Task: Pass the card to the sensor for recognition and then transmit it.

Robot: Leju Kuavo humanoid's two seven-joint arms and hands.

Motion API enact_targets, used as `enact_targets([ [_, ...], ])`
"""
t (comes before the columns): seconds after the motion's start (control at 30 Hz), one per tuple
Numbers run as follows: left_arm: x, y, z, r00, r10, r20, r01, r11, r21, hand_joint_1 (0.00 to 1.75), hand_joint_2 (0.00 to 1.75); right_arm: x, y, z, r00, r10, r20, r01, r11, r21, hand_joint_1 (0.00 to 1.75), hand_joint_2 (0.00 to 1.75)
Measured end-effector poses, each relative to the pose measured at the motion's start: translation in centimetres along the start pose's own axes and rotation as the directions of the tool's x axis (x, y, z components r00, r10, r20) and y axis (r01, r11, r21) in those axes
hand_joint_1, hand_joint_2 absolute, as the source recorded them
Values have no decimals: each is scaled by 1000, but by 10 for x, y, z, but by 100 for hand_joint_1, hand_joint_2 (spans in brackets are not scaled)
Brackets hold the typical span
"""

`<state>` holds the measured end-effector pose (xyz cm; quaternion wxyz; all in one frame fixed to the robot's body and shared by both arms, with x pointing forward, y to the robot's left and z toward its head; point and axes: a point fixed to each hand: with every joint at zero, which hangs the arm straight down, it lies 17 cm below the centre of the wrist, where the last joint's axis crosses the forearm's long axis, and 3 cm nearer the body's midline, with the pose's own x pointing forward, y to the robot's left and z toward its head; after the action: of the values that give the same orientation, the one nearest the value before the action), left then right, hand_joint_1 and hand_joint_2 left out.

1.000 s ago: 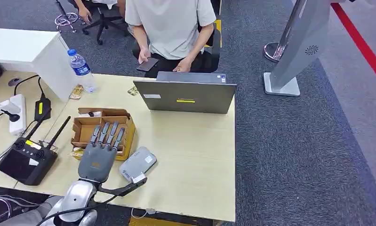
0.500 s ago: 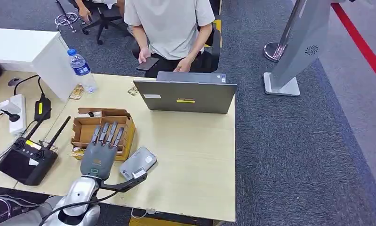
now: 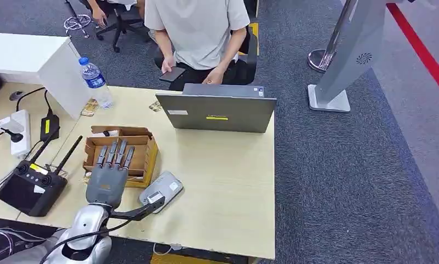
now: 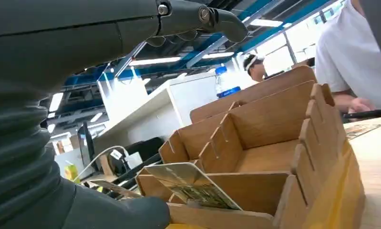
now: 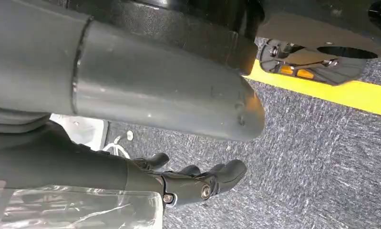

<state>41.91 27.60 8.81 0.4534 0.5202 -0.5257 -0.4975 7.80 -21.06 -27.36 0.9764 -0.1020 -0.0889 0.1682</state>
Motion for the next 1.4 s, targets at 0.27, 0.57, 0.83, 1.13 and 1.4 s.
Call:
enact_targets([
  [0.27, -5, -2, 0, 1000, -1, -14, 1, 1000, -13, 0, 175, 0, 0, 0, 1000, 0, 0, 0, 1000, 1, 0, 0],
  [0.57, -2, -9, 1, 1000, -1, -15, 1, 999, -39, 0, 175, 0, 0, 0, 1000, 1, 0, -1, 1000, 3, 0, 0],
  [0.83, 1, -19, 3, 1000, 4, -18, -5, 998, -65, 0, 175, 0, 0, 0, 1000, 7, 1, -7, 1000, 2, 0, 0],
  [1.13, 1, -26, 4, 1000, 12, -27, -14, 997, -82, 175, 175, 0, 0, 0, 1000, 15, 3, -15, 1000, 2, 0, 0],
  [1.4, 3, -27, 4, 999, 38, -23, -40, 996, -83, 175, 175, 0, 0, 0, 1000, 15, 3, -15, 1000, 2, 0, 0],
])
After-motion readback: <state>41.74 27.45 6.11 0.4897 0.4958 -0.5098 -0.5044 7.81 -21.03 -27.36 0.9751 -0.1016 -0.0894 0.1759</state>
